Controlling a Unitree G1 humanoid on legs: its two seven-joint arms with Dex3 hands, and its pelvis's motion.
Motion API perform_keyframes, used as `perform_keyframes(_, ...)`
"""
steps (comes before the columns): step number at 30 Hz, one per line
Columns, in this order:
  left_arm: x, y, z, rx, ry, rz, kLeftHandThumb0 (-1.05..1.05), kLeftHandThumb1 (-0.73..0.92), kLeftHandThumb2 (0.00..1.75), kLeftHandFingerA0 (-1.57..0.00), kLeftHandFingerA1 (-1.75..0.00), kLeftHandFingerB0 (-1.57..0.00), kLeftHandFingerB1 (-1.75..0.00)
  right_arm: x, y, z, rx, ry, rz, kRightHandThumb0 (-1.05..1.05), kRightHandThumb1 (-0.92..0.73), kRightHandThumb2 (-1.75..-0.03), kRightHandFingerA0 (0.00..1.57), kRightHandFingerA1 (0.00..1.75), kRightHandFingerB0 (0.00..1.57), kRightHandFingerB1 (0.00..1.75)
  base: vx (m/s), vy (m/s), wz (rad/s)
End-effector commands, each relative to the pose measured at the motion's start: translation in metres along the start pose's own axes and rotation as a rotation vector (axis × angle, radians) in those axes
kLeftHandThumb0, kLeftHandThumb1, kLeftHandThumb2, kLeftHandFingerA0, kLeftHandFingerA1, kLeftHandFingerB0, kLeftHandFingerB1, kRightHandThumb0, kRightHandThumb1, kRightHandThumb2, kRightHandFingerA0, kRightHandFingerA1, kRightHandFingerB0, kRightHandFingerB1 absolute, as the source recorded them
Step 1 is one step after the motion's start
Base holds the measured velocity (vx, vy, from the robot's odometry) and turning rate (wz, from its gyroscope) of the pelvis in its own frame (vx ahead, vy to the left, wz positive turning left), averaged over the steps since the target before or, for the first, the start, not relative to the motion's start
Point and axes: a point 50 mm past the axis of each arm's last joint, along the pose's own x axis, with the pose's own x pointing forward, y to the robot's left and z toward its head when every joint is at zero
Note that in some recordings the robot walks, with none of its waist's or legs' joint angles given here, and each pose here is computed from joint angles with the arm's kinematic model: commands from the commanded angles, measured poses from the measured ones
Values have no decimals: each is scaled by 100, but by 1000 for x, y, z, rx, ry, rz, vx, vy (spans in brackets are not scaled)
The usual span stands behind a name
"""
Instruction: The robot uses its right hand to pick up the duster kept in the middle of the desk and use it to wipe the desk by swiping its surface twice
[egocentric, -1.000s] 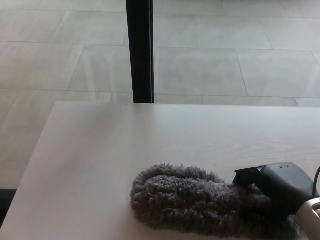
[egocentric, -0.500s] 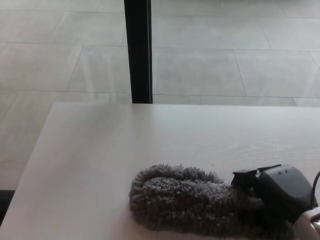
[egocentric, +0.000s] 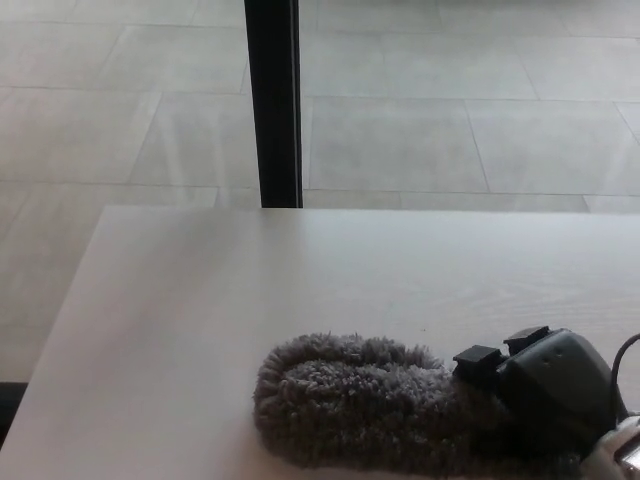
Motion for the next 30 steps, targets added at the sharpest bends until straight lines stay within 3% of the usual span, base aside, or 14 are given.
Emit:
perform_keyframes(1, -1, 4, 13, -22, -90, -25, -52, 66, 60, -52, -58, -56, -46, -29, 14, -13, -191, -291, 200, -33, -52, -80, 114, 160, 99, 84, 0, 0, 0)
perform_keyframes(12, -1, 2, 13, -48, -90, -50, -52, 64, 60, -49, -55, -60, -45, -56, 26, -65, -376, 171, 413, -34, -65, -65, 84, 154, 93, 84, 0, 0, 0)
perform_keyframes(14, -1, 2, 14, -20, -105, -53, -53, 66, 60, -49, -54, -58, -43, -58, 24, -70, -379, 236, 390, -31, -60, -64, 89, 157, 91, 105, 0, 0, 0)
perform_keyframes(16, -1, 1, 12, -2, -94, -61, -54, 65, 60, -49, -53, -54, -42, -64, 19, -86, -377, 434, 397, -29, -47, -88, 112, 132, 87, 109, 0, 0, 0)
perform_keyframes(17, -1, 1, 12, -24, -94, -61, -53, 64, 59, -49, -54, -55, -43, -65, 17, -88, -365, 467, 386, -20, -66, -60, 82, 170, 76, 136, 0, 0, 0)
perform_keyframes(20, -1, 1, 12, -33, -94, -63, -53, 64, 60, -50, -55, -56, -42, -69, 14, -96, -336, 575, 382, -22, -71, -60, 79, 175, 69, 145, 0, 0, 0)
perform_keyframes(21, -1, 1, 13, -18, -93, -61, -52, 65, 60, -49, -53, -55, -42, -72, 10, -102, -323, 652, 352, -24, -72, -60, 76, 174, 67, 140, 0, 0, 0)
perform_keyframes(22, -1, 1, 13, -12, -95, -63, -54, 66, 60, -49, -54, -56, -42, -74, 8, -105, -313, 695, 344, -37, -54, -88, 107, 136, 78, 115, 0, 0, 0)
perform_keyframes(23, -1, 1, 13, -13, -98, -65, -55, 64, 60, -50, -56, -55, -42, -75, 7, -108, -295, 731, 342, -24, -73, -58, 76, 174, 59, 143, 0, 0, 0)
perform_keyframes(26, -2, 1, 11, 13, -103, -67, -56, 66, 60, -50, -55, -56, -43, -84, 2, -117, -255, 838, 341, -39, -52, -85, 103, 135, 75, 114, 0, 0, 0)
perform_keyframes(27, -2, 1, 11, 1, -103, -75, -55, 66, 60, -49, -57, -55, -43, -88, 0, -124, -215, 924, 362, -38, -73, -64, 71, 164, 66, 121, 0, 0, 0)
perform_keyframes(28, -2, 1, 10, -3, -103, -83, -55, 67, 60, -49, -60, -54, -44, -91, -2, -126, -205, 955, 361, -45, -60, -93, 87, 121, 76, 90, 0, 0, 0)
perform_keyframes(29, -2, 1, 10, -14, -100, -80, -53, 66, 60, -51, -60, -56, -44, -94, -3, -129, -208, 976, 367, -42, -56, -91, 89, 121, 77, 87, 0, 0, 0)
perform_keyframes(30, -2, 2, 10, -18, -99, -71, -54, 65, 60, -52, -57, -57, -43, -98, -5, -131, -223, 999, 385, -34, -62, -63, 77, 152, 83, 85, 0, 0, 0)
